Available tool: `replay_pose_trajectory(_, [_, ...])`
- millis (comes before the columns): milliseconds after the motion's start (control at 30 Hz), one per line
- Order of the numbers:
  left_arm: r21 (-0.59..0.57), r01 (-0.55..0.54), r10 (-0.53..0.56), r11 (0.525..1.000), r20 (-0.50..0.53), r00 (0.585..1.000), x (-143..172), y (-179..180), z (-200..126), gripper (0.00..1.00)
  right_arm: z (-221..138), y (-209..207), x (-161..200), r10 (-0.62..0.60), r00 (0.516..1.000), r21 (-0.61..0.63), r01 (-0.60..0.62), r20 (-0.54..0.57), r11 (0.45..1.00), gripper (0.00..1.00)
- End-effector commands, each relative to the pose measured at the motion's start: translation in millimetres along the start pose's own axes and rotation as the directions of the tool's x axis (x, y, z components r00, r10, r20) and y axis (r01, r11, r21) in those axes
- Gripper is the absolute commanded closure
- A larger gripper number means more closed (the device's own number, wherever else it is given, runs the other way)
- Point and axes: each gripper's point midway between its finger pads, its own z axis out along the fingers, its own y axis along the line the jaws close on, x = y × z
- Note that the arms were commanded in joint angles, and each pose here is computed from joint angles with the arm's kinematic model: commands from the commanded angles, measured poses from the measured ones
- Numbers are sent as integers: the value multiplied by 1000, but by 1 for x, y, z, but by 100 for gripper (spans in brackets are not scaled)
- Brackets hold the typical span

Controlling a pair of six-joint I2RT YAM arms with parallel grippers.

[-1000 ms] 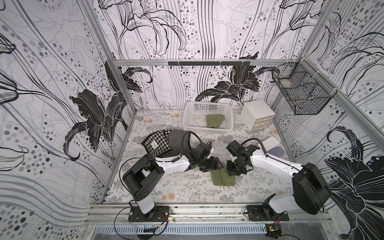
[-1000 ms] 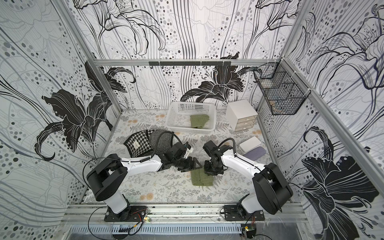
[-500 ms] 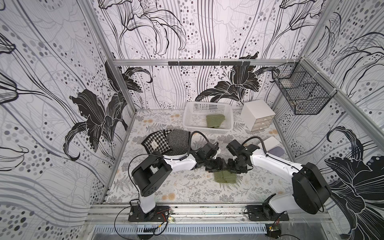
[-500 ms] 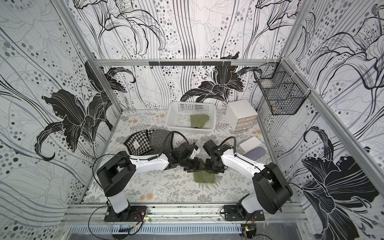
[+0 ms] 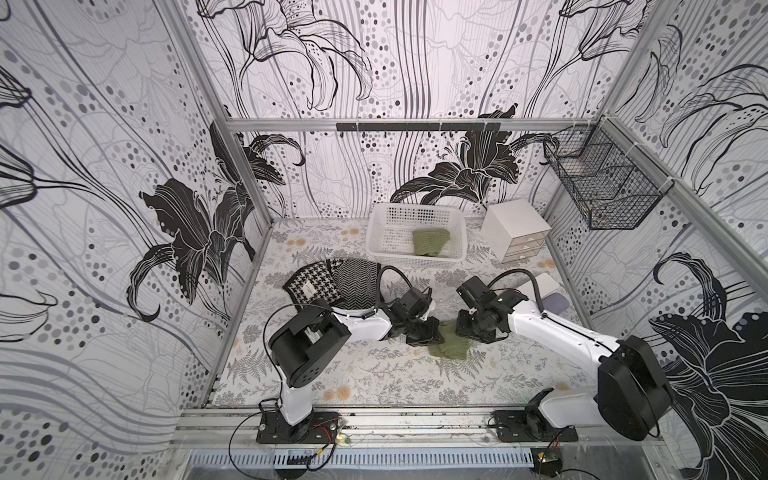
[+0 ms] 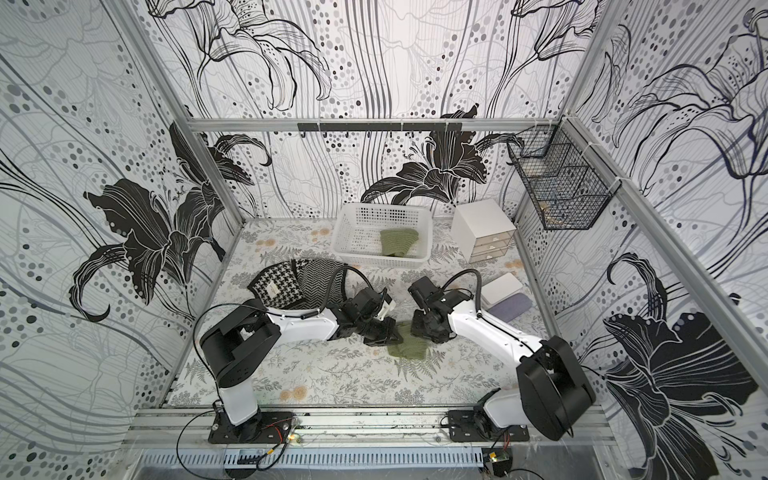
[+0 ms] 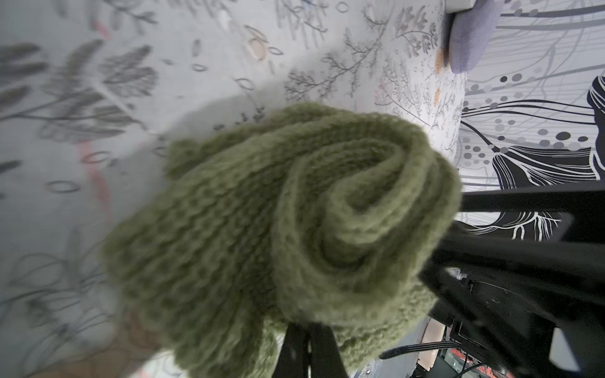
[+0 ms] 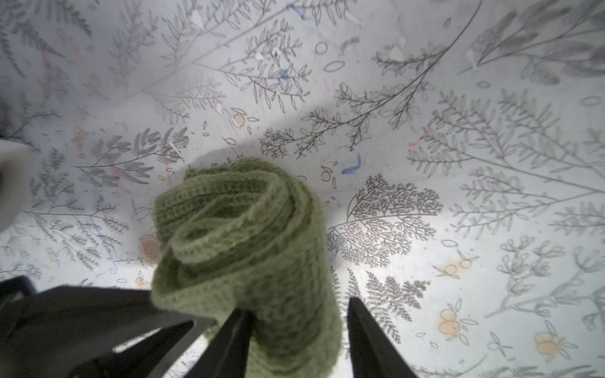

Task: Roll up the scarf and place it into the basket
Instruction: Roll the scarf at the center of the board, then pick up the scarf at the center of the board.

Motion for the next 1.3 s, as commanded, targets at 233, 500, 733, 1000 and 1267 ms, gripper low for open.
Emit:
replay_pose_trajectory(233, [-32,59,-57,998,42,997,-7,36,-8,100,14,11,9,-65,997,-160,60,-28,985,32])
replay_pose_trajectory(500, [-12,82,-82,997,26,996,-10,43,-2,100,22,49,4,-117,993,-369,120,29,922,30])
replay_pose_trajectory(733, [3,90,-90,996,8,996,-13,44,4,100,38,76,4,-182,983,-464,152,-20,873,29])
replay_pose_trajectory(1000, [2,94,-94,996,-1,996,-15,46,6,100,76,103,39,-232,951,-561,81,-204,824,29])
replay_pose_trajectory(1267, [4,95,-95,995,-4,995,-18,46,8,100,93,115,70,-256,917,-591,27,-307,806,100])
